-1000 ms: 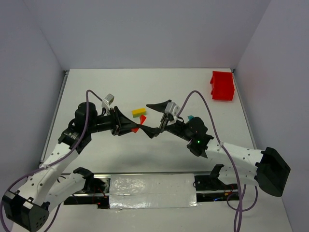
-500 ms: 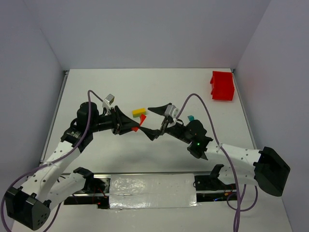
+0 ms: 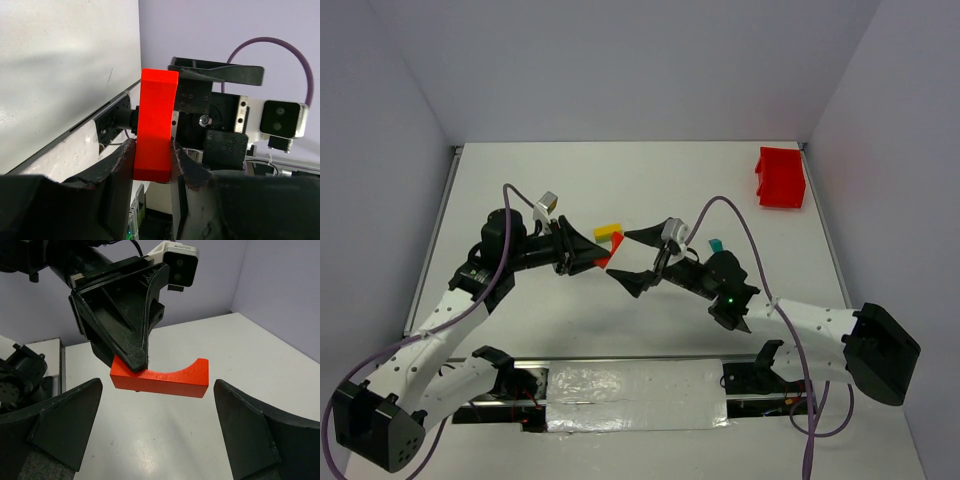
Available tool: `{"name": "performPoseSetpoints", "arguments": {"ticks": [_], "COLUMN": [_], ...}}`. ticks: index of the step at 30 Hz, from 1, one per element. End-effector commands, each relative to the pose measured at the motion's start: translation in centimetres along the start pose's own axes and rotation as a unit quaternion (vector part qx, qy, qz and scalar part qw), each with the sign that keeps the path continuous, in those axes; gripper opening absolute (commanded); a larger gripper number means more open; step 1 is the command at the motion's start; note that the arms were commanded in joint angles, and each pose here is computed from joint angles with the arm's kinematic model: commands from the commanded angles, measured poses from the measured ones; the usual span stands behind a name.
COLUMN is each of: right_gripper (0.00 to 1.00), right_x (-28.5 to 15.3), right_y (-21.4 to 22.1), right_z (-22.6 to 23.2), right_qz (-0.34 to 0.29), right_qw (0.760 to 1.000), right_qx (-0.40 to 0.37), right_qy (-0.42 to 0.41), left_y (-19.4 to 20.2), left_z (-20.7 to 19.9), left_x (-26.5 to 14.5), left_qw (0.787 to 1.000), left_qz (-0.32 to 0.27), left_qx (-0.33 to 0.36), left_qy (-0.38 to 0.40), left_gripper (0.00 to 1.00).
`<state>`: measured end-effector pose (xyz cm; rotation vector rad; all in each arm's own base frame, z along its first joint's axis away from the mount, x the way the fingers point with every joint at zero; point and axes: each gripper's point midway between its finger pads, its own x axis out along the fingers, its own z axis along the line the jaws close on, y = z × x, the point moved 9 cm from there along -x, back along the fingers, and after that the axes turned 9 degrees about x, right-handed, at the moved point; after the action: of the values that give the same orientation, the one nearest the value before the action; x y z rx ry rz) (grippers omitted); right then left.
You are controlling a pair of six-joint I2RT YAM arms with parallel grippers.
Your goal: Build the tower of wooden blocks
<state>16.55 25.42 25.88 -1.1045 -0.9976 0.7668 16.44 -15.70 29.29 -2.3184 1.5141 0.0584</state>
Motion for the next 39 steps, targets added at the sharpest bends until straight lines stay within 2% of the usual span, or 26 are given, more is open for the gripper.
{"name": "performPoseSetpoints", "arguments": {"ticks": [1, 5, 13, 23, 25, 26, 33, 39], "right_gripper": [1.00, 1.00, 1.00, 0.99, 0.97, 0.93, 0.89, 0.97], "right_x": [-0.1, -0.1, 1.2, 2.5, 2.7, 2.8, 2.5, 2.4], "right_y": [-1.4, -0.9, -2.3, -1.9, -1.9, -2.1, -2.4, -3.0], "right_z": [0.2, -0.3, 0.3, 0.3, 0.3, 0.2, -0.5, -0.6], "right_qz": [-0.042, -0.055, -0.081, -0.082, -0.084, -0.087, -0.113, -0.123], "right_qw": [0.999, 0.997, 0.996, 0.996, 0.996, 0.996, 0.992, 0.990], "right_qx": [0.022, 0.027, 0.022, 0.012, 0.007, 0.001, -0.023, -0.041], "right_qy": [0.017, 0.042, 0.022, 0.018, 0.018, 0.020, 0.050, 0.057], "left_y": [-1.0, -1.0, -0.9, -0.8, -0.8, -0.8, -0.5, -0.4], "left_z": [-2.1, -2.5, -2.4, -2.2, -2.2, -2.2, -1.9, -1.9], "left_x": [-0.3, -0.5, -0.5, -0.5, -0.5, -0.5, -0.5, -0.7], "left_qw": [0.999, 0.997, 0.998, 0.998, 0.998, 0.998, 0.998, 0.998], "left_qz": [-0.024, -0.034, -0.033, -0.033, -0.034, -0.032, -0.029, -0.030], "left_qx": [0.026, 0.034, 0.030, 0.023, 0.022, 0.022, 0.019, 0.022], "left_qy": [0.039, 0.053, 0.053, 0.054, 0.055, 0.056, 0.055, 0.055], "left_gripper": [0.00, 0.00, 0.00, 0.00, 0.00, 0.00, 0.00, 0.00]}}
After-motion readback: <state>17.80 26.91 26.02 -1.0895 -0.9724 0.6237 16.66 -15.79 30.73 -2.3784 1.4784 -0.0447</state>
